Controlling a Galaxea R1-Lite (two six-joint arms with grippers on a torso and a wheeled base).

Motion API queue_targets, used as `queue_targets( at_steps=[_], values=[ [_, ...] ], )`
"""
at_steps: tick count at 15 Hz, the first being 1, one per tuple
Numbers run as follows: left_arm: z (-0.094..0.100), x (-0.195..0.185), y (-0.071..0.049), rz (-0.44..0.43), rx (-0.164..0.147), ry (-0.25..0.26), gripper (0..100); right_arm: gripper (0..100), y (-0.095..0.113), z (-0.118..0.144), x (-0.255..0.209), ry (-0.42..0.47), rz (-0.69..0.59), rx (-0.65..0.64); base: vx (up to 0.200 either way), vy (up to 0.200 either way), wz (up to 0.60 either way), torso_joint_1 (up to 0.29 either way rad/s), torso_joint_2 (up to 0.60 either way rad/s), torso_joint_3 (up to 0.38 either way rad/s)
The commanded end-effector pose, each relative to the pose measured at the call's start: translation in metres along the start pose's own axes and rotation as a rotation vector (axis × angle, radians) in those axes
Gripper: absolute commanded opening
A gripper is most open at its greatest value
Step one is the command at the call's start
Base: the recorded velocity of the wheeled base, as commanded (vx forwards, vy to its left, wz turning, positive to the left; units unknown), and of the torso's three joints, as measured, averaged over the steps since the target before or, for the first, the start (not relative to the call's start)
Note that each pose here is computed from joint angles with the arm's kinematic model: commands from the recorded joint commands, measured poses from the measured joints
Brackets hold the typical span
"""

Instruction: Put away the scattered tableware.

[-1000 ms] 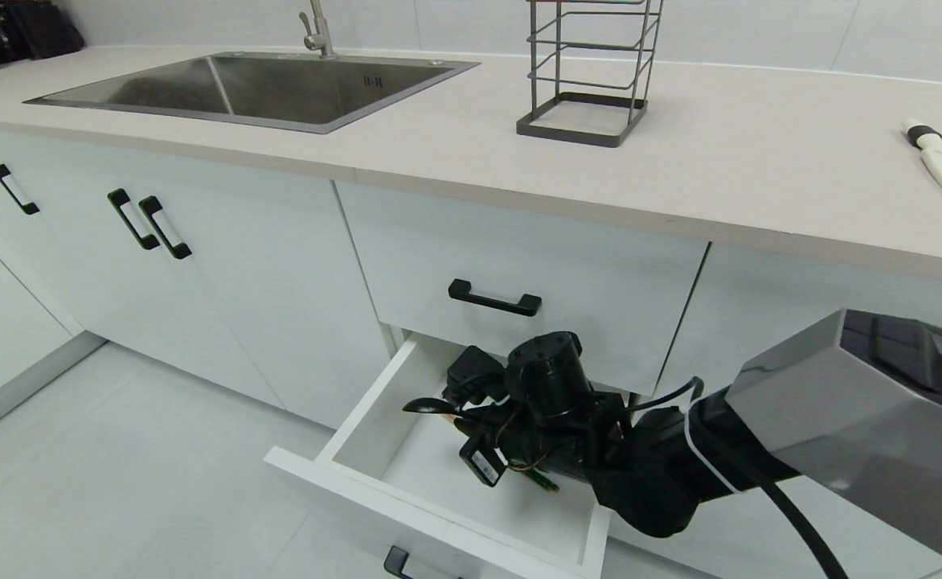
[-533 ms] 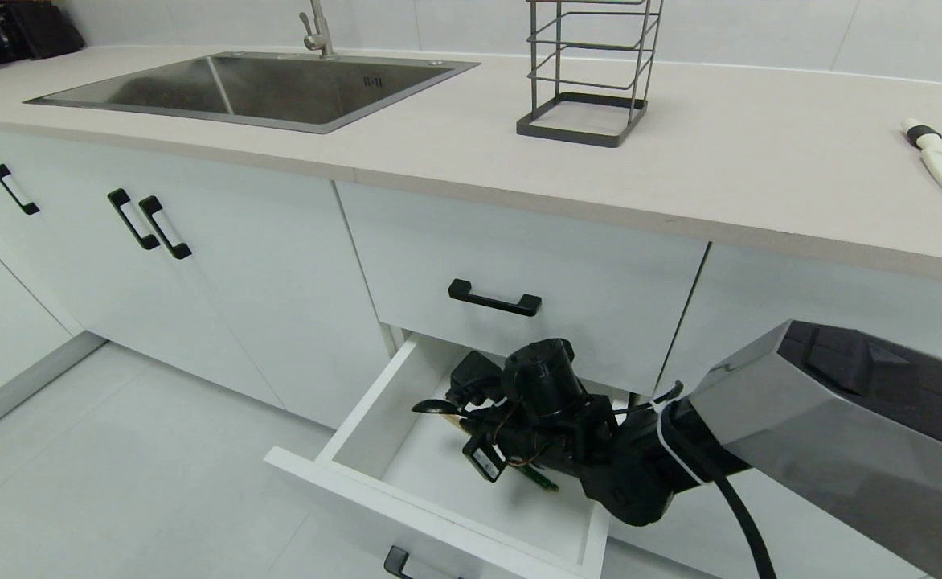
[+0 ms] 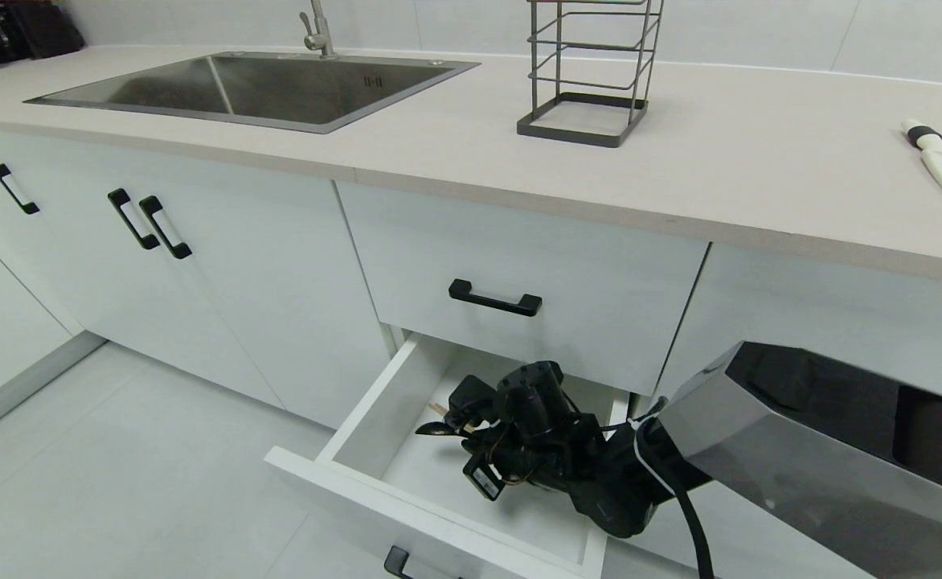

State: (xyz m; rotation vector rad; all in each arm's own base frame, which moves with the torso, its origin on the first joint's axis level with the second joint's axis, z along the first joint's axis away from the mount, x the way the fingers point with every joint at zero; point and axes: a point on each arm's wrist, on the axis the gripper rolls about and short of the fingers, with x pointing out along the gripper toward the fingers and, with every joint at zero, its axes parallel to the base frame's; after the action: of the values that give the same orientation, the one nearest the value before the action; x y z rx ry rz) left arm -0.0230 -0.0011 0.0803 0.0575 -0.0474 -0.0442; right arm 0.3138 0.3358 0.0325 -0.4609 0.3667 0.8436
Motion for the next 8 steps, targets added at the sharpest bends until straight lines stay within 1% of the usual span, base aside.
queue_targets(
  at_steps=[1,8],
  values=[
    [-0.0001,0.0000,0.0000,0.000,0.000,0.000,100,0,0.0009,-0.0047,0.0039,0.011,0.002,0.000,0.000,0.000,0.00,0.000,0.00,0.000],
    [-0.0001,0.0000,0.0000,0.000,0.000,0.000,100,0,0.0029,-0.0085,0.0138,0.012,0.004,-0.001,0.000,0.000,0.00,0.000,0.00,0.000]
  ],
)
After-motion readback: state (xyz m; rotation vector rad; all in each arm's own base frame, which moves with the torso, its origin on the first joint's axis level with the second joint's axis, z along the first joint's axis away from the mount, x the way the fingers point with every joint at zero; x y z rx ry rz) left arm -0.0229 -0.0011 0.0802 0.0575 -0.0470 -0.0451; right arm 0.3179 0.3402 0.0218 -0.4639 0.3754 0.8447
